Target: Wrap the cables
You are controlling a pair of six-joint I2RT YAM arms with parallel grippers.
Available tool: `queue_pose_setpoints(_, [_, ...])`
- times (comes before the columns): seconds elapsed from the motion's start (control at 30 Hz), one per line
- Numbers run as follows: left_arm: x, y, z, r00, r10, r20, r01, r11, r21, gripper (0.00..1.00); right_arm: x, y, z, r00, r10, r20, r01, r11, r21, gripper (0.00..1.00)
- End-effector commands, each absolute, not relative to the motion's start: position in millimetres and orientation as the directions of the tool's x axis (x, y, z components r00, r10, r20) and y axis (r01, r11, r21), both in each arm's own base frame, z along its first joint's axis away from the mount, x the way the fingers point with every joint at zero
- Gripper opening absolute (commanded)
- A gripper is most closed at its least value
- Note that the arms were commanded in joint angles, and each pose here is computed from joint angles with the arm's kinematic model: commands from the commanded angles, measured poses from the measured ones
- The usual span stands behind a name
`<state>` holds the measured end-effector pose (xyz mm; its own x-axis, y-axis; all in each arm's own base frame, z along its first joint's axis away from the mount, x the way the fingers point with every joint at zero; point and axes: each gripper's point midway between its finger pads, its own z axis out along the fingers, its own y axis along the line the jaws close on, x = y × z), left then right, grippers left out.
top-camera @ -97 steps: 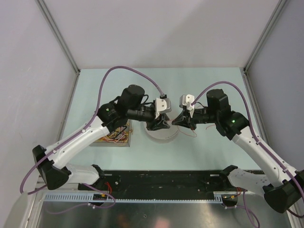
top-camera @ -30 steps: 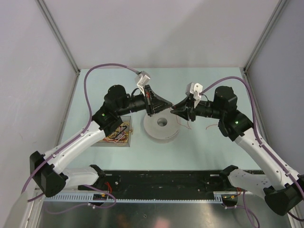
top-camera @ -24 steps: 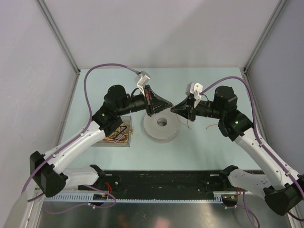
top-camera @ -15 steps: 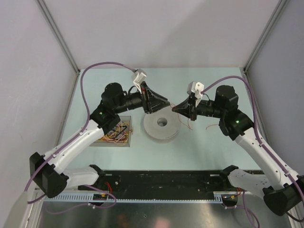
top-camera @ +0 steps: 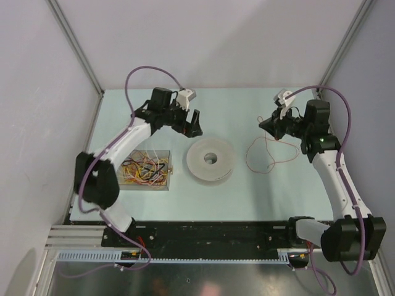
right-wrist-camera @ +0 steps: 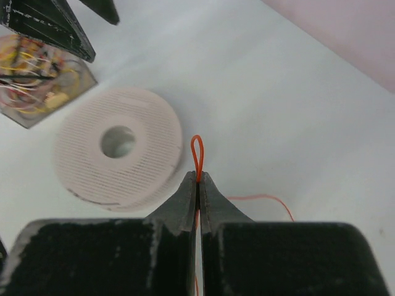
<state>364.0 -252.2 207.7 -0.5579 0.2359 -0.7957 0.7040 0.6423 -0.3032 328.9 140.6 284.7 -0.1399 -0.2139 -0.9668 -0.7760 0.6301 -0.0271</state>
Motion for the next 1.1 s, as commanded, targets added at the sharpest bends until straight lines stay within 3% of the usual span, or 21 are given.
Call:
queue_pose_setpoints(0.0, [389.3, -233.4, 168.8, -0.555, 0.416, -0.721, 0.733, 0.654, -0.187, 1.00, 345.1, 99.7, 258.3, -0.198, -0.297, -0.934, -0.731, 0.680, -0.061, 0.00])
queue_pose_setpoints(0.33, [372.7, -271.1, 105.1, -0.653, 0.449, -0.610, 0.757, 0.419, -0.501, 0.99, 368.6, 45.9, 185.0, -0.504, -0.255, -0.825, -0.532, 0.844, 0.065, 0.00])
queue_pose_setpoints(0.67, [348.5, -287.8, 78.8, -0.726, 0.429, -0.538, 0.672, 0.278, -0.686, 0.80, 368.5, 51.2, 195.6, -0.479, -0.210, -0.852, -0.556, 0.824, 0.110, 0.00])
queue_pose_setpoints(0.8, [341.0, -291.8, 75.5, -0.767, 0.409, -0.495, 0.613, 0.238, -0.753, 0.66, 367.1, 57.3, 208.9, -0.454, -0.187, -0.871, -0.563, 0.818, 0.117, 0.00])
queue_pose_setpoints(1.0, [341.0, -300.7, 117.3, -0.736, 0.380, -0.560, 0.650, 0.166, -0.742, 0.16, 357.1, 65.3, 230.5, -0.426, -0.135, -0.895, -0.579, 0.800, 0.155, 0.00])
queue_pose_setpoints(1.07, [335.9, -303.6, 140.9, -0.689, 0.385, -0.614, 0.706, 0.163, -0.689, 0.05, 351.6, 68.3, 238.7, -0.414, -0.126, -0.902, -0.586, 0.795, 0.158, 0.00])
